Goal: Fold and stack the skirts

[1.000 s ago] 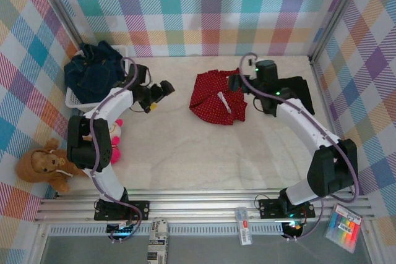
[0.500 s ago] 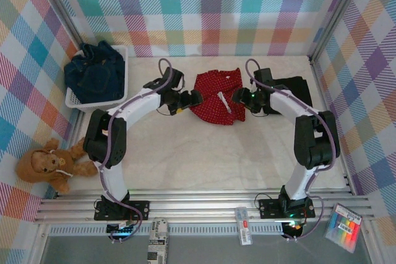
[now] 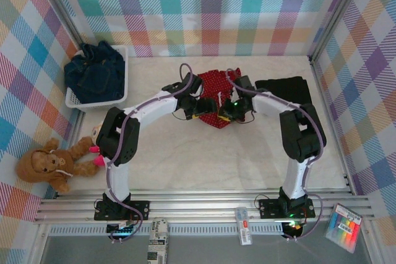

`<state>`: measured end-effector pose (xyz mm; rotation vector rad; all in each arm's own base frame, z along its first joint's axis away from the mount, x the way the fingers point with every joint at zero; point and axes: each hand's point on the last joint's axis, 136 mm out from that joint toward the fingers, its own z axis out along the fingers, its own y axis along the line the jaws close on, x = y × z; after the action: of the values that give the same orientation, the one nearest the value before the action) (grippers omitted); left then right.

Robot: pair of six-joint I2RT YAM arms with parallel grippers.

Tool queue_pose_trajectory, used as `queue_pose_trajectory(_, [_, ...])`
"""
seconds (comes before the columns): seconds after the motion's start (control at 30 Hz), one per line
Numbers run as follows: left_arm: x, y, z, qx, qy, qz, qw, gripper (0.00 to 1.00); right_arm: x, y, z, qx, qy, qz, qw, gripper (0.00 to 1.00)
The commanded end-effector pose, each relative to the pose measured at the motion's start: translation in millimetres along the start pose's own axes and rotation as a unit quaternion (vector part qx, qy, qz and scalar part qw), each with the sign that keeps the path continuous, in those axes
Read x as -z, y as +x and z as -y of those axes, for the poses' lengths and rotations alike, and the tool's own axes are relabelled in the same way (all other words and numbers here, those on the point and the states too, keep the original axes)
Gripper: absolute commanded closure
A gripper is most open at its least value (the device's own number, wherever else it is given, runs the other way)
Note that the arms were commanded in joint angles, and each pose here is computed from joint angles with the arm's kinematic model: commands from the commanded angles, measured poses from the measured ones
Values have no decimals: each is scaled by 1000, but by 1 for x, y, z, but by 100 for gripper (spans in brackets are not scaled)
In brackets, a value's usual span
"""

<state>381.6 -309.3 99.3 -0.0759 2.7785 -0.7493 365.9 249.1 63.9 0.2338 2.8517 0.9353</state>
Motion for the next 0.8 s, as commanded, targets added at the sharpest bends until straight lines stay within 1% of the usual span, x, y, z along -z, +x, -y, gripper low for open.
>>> queue_pose_trajectory(0.0, [25,10,-31,41,-54,13,998,19,-5,30,-66,2,-77,-9,997,82])
queue_pose_trajectory(0.07, [38,12,-44,74,-55,31,995,18,-11,41,-81,-1,-86,-5,996,77])
queue_pose_trajectory(0.13, [49,16,-55,101,-53,43,993,18,-6,41,-82,-14,-94,21,995,71])
queue_pose_trajectory(0.17, [52,19,-56,103,-49,40,993,18,0,38,-78,-20,-92,43,995,65])
queue_pose_trajectory(0.2, [53,22,-57,101,-50,32,993,18,8,34,-69,-23,-77,67,995,61])
queue_pose_trajectory(0.3, [45,36,-51,91,-38,-10,995,20,28,23,-32,-31,-2,117,993,53])
queue_pose_trajectory(0.33, [40,39,-47,89,-31,-22,995,21,32,20,-23,-35,11,122,992,51])
queue_pose_trajectory(0.4, [30,46,-39,86,-16,-48,995,24,38,13,-10,-45,26,126,991,44])
queue_pose_trajectory(0.43, [26,48,-35,87,-5,-58,994,25,41,10,-7,-45,29,129,990,39])
queue_pose_trajectory(0.47, [22,47,-28,89,7,-65,994,25,45,5,-3,-44,36,135,989,28])
queue_pose_trajectory(0.53, [16,45,-13,93,39,-74,992,26,52,-3,4,-46,50,150,986,18])
queue_pose_trajectory(0.57, [14,43,-2,91,57,-76,991,26,58,-7,8,-49,58,164,984,12])
queue_pose_trajectory(0.6, [11,42,6,87,68,-77,991,26,63,-11,13,-53,65,175,981,2])
queue_pose_trajectory(0.67, [6,44,19,74,69,-80,992,26,72,-17,21,-61,73,194,976,1])
queue_pose_trajectory(0.77, [-6,49,27,62,45,-89,993,27,83,-23,33,-78,79,213,971,1])
